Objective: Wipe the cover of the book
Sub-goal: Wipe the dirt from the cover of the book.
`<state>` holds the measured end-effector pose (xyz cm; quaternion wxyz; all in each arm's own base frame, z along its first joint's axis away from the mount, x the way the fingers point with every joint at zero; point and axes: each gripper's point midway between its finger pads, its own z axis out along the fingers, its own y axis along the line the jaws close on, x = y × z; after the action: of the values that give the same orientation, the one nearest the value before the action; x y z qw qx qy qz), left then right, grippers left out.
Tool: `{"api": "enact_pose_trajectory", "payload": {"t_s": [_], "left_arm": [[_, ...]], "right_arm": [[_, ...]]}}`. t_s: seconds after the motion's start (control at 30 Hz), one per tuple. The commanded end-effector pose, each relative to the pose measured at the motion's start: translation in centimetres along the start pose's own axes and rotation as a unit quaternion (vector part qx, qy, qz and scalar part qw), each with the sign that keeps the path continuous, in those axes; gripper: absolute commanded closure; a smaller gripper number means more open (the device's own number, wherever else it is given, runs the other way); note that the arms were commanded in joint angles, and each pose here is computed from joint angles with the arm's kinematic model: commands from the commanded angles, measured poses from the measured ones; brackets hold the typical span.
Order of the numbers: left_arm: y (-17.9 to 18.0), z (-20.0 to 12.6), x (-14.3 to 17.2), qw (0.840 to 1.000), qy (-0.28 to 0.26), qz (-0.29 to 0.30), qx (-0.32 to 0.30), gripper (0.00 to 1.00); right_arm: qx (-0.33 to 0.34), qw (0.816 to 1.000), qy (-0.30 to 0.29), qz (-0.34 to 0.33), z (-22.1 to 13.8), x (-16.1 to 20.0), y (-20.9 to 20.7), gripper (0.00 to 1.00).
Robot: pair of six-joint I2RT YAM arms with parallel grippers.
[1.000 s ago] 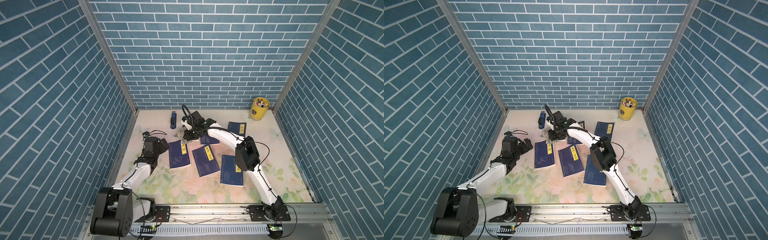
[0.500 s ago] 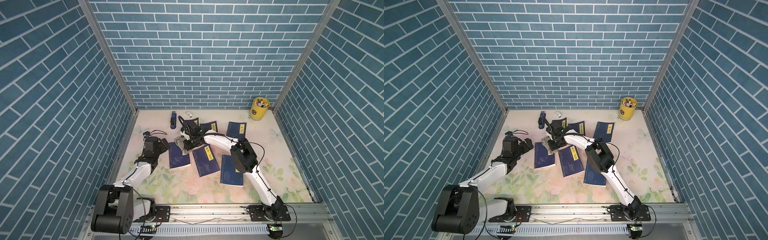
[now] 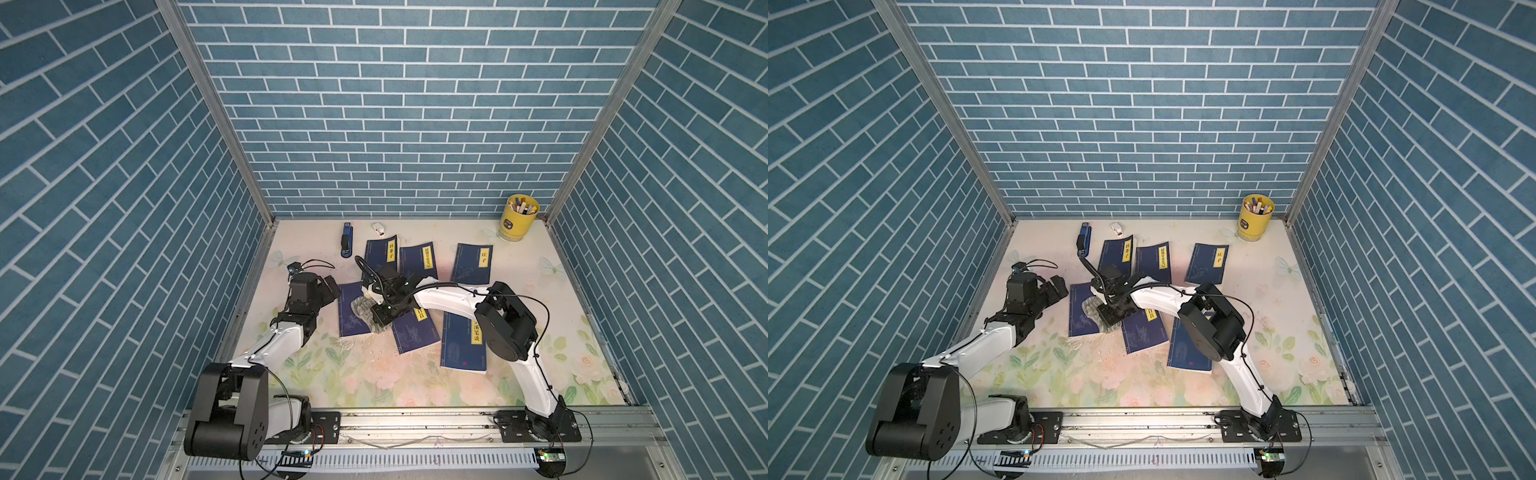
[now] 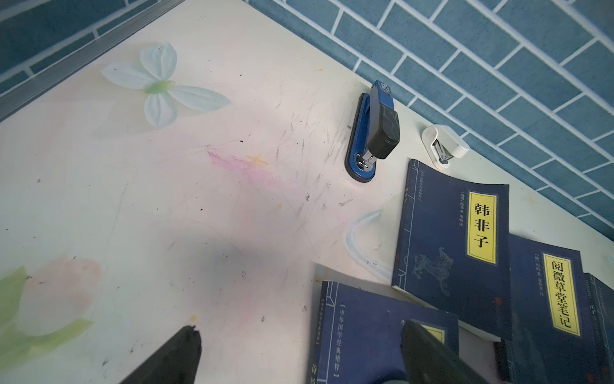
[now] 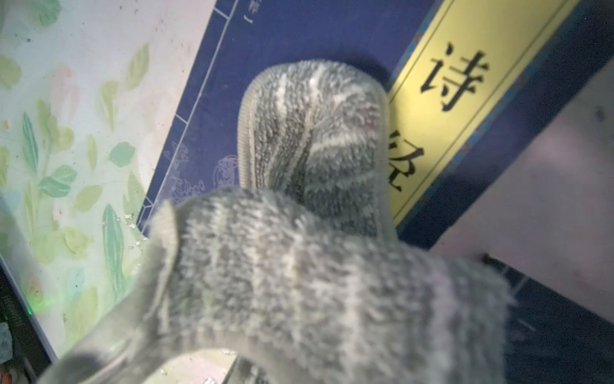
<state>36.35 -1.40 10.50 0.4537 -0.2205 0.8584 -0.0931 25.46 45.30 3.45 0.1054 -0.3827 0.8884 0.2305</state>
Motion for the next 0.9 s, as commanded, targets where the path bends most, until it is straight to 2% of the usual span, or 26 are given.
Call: {"api": "enact_pose_trajectory", "payload": {"t_s": [0.0, 0.17, 0.3, 0.43, 0.7, 0.87], "left_arm": [[0.1, 0.1, 0.1, 1.0, 0.001, -0.003, 0.003, 0.02], [-0.3, -0.3, -0.3, 1.0, -0.003, -0.004, 0.01, 0.02], [-0.3, -0.5, -0.6, 1.0, -0.006, -0.003, 0.009, 0.02], [-0.3, -0.9, -0.8, 1.0, -0.011, -0.005, 0.007, 0.02], [0.0, -0.6, -0.9, 1.0, -0.013, -0.001, -0.001, 0.01], [0.0, -0.4, -0.6, 1.0, -0.009, -0.005, 0.002, 0.01]], "right_arm": [[0.026, 0.996, 0.073, 0.04, 2.8, 3.2, -2.8, 1.0], [0.034, 0.997, 0.041, 0.062, 3.6, -2.2, -6.2, 1.0], [0.025, 0.998, 0.042, 0.05, 4.0, -4.4, -6.4, 1.0], [0.014, 0.997, 0.064, 0.034, 4.2, -2.6, -4.5, 1.0], [0.017, 0.994, 0.105, 0.016, 2.8, 5.3, -0.8, 1.0], [0.018, 0.992, 0.121, 0.021, 2.0, 7.6, -0.2, 1.0]]}}
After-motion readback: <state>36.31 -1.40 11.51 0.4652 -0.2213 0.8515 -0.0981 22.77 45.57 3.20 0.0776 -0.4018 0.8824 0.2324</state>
